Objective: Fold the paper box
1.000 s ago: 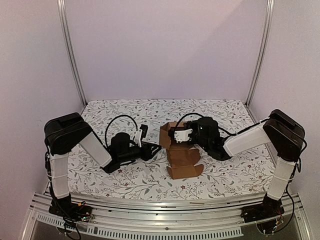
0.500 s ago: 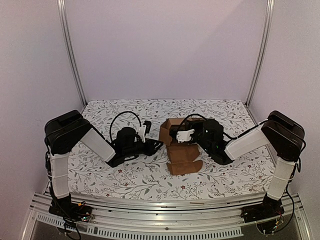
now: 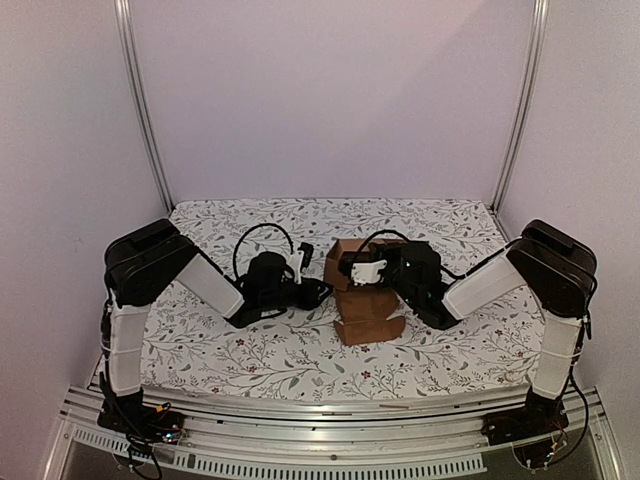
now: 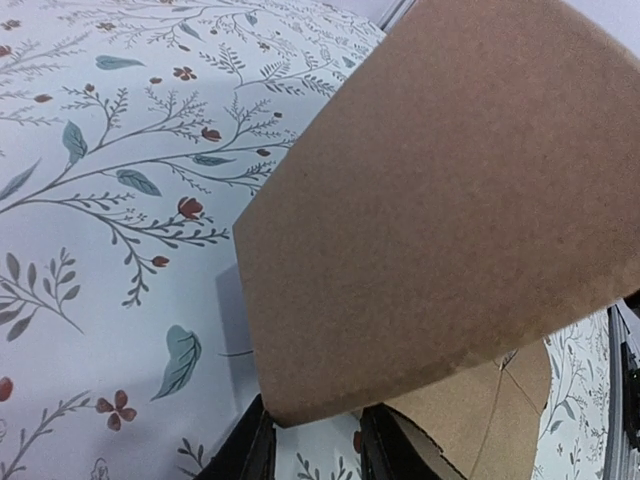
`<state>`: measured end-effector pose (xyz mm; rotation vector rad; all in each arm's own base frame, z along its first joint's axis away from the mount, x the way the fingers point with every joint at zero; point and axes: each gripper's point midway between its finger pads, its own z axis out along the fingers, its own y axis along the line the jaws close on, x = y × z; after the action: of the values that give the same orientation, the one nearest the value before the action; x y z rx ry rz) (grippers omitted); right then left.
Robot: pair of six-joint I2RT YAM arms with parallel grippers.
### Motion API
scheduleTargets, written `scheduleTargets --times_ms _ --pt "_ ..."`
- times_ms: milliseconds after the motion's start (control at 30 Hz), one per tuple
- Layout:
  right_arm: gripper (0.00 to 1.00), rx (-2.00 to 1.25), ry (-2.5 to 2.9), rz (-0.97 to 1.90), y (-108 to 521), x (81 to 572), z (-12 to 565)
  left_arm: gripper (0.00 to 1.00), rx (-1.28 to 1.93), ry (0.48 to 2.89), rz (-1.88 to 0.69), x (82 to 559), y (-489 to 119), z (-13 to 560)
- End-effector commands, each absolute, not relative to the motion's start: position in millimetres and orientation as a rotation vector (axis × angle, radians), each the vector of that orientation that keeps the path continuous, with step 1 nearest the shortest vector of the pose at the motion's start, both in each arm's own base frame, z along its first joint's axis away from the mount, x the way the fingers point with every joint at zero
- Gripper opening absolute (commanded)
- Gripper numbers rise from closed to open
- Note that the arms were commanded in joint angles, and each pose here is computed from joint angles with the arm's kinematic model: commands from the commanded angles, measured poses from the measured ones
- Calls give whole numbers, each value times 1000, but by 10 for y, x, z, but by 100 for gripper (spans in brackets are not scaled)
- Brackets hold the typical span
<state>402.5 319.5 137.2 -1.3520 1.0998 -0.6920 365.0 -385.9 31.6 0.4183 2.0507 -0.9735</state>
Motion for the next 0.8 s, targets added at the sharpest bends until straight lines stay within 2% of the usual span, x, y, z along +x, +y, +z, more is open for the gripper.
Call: scheduleTargets --times_ms 0,233,433,767 --pt "0 -1361 1114 -684 3154 3982 1204 31 442 2069 -960 3600 -3861 291" --pt "0 -1369 1085 -710 3121 3953 1121 35 514 2013 -916 3468 -3673 675" --pt "0 -1368 1066 -719 3098 3916 1101 35 549 2019 -855 3524 -3616 729" --pt "0 -1359 1081 -715 3063 3903 1154 38 696 2019 -922 3570 -4049 581"
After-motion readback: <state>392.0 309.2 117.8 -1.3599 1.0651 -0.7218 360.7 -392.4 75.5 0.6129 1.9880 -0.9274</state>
